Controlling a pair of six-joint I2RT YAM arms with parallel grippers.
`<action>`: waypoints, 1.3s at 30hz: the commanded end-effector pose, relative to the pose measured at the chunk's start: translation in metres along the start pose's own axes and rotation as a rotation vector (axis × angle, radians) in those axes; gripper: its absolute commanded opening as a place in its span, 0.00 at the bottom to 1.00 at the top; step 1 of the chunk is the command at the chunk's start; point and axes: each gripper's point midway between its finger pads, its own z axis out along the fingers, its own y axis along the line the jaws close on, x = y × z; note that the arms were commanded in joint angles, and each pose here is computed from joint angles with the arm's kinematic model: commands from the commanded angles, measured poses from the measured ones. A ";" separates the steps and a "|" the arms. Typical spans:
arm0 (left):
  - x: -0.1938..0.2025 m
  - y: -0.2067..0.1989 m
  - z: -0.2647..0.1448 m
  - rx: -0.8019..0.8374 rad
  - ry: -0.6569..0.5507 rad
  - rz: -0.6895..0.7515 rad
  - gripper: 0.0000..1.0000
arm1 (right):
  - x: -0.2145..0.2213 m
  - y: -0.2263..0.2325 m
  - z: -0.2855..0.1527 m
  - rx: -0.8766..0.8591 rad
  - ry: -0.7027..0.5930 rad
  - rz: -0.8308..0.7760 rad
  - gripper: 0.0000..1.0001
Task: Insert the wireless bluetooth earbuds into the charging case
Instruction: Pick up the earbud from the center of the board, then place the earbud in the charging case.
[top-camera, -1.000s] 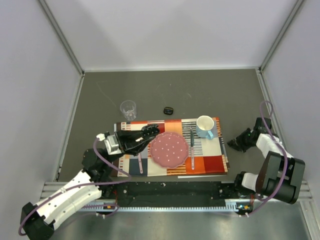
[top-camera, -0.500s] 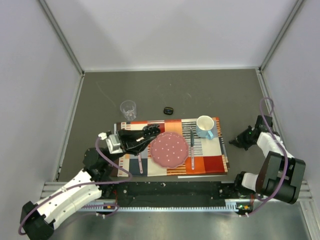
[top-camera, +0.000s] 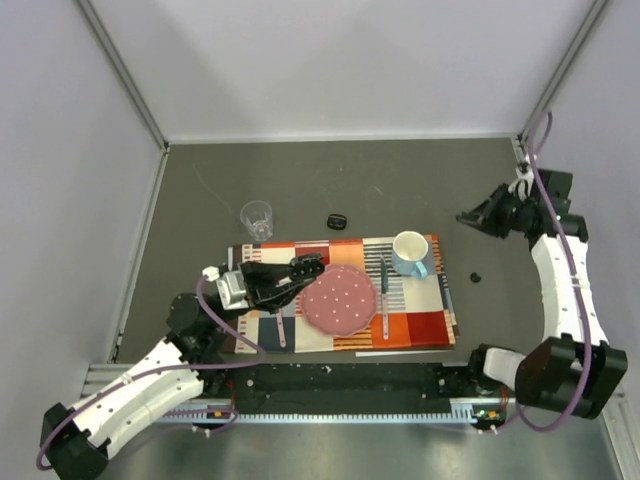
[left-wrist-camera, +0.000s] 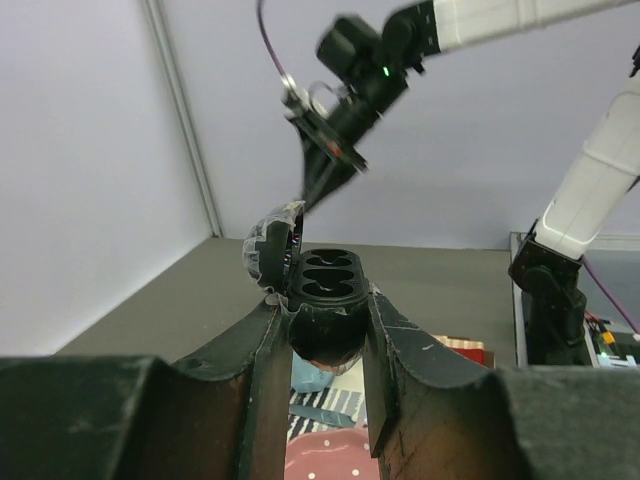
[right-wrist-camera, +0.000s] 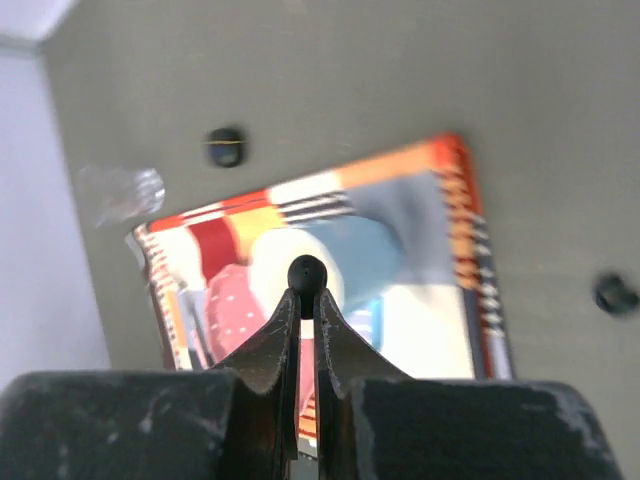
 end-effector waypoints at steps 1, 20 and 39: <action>-0.022 -0.010 0.007 0.073 -0.030 0.054 0.00 | 0.012 0.106 -0.047 -0.313 0.071 -0.327 0.00; -0.008 -0.028 0.017 0.226 0.083 -0.014 0.00 | 0.133 0.234 -0.149 -0.661 0.230 -1.327 0.00; 0.011 -0.036 0.031 0.354 0.228 -0.106 0.00 | 0.208 0.251 -0.170 -0.804 0.336 -1.618 0.00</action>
